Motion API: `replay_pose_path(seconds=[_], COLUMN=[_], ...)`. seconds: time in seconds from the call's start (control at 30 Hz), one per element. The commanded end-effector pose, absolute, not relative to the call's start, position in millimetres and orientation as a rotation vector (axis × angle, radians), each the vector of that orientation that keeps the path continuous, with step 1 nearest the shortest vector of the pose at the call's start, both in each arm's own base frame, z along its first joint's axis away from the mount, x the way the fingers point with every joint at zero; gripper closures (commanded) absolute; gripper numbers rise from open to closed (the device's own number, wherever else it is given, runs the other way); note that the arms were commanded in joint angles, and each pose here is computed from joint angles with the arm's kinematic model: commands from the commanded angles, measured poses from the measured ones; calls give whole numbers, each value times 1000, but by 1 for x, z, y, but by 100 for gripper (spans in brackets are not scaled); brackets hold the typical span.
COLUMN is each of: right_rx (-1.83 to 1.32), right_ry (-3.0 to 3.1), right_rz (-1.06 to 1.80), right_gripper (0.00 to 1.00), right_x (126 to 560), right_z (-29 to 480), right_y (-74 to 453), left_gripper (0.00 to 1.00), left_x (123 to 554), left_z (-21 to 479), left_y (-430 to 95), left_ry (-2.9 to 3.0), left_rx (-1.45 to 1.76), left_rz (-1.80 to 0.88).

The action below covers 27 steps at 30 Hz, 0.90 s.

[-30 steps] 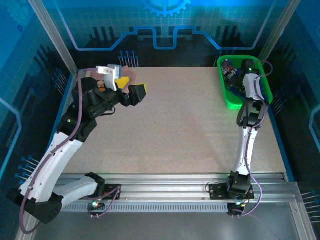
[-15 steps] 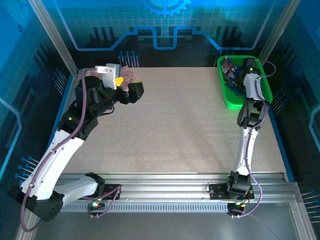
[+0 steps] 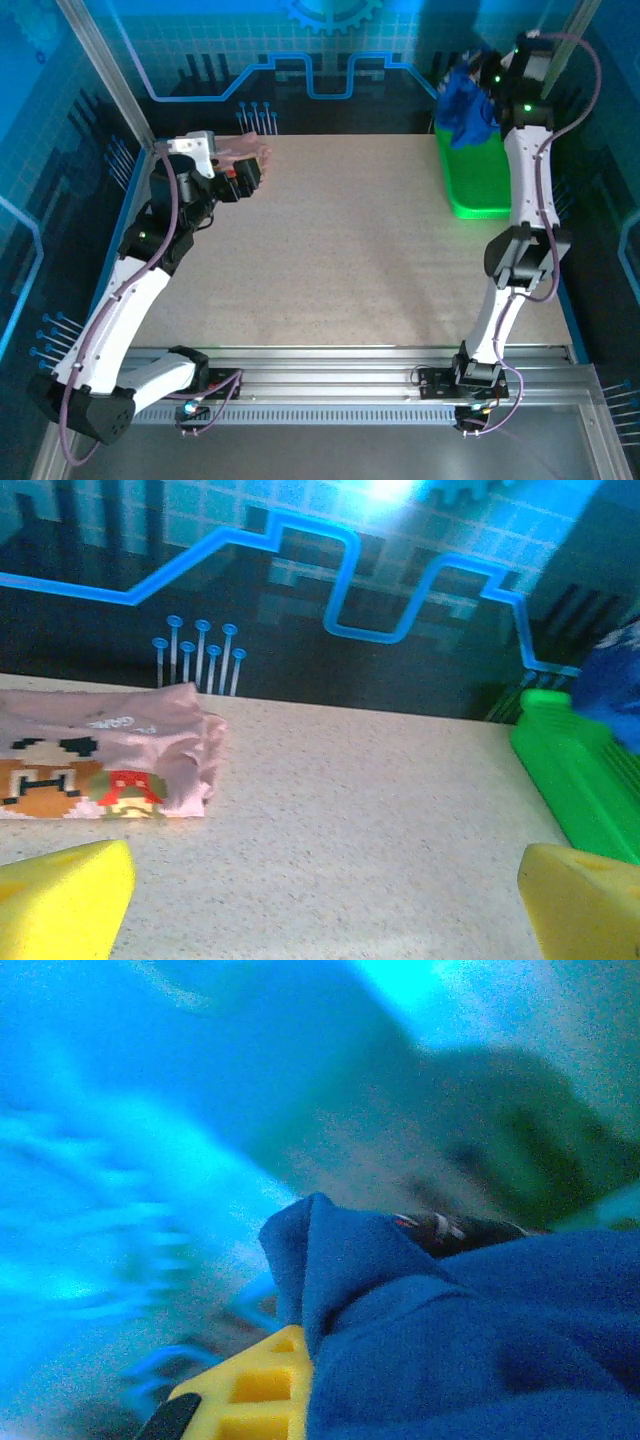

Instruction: Fold and stack the t-shirts

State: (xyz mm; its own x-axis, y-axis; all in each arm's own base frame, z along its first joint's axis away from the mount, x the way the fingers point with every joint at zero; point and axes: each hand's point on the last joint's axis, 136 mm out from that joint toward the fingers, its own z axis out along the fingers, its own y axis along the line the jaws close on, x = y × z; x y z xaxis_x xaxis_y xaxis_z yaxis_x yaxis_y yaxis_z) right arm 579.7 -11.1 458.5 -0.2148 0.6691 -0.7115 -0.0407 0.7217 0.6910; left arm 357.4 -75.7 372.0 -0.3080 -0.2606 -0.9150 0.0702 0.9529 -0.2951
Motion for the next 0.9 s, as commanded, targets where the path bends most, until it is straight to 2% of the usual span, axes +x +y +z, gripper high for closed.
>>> replay_pose_path(seconds=[0.0,0.07,0.23,0.3,0.43,0.5,0.53,0.57,0.6,0.63,0.77,0.87], right_rx=[232,114,-49,-57,15,77,109,149,181,216,316,260], right_ry=[1588,1594,1608,1685,2003,2188,2263,2337,2401,2451,2585,2634], right_rz=[1015,1156,1431,1492,1464,1426,1405,1373,1322,1266,921,772], right_gripper=[100,100,100,100,100,91,81,61,45,39,30,28], right_x=[544,520,466,455,446,442,440,437,437,438,444,432], right_z=[533,556,581,568,489,426,396,364,331,304,224,209], right_y=[86,140,230,253,274,279,278,273,266,257,197,174], left_gripper=[1,1,1,1,1,1,1,1,1,1,1,1], left_x=[370,376,377,371,351,343,340,338,337,337,334,325], left_z=[387,396,423,433,440,431,426,417,405,393,329,284], left_y=[-59,-48,-24,-18,-4,-9,-11,-16,-21,-28,-62,-89], left_ry=[1793,1778,1738,1721,1700,1719,1728,1752,1782,1817,2008,2161], left_rx=[-202,-232,-285,-294,-335,-311,-300,-288,-276,-260,-198,-156], left_rz=[-299,-276,-200,-164,-107,-131,-147,-169,-197,-227,-355,-442])
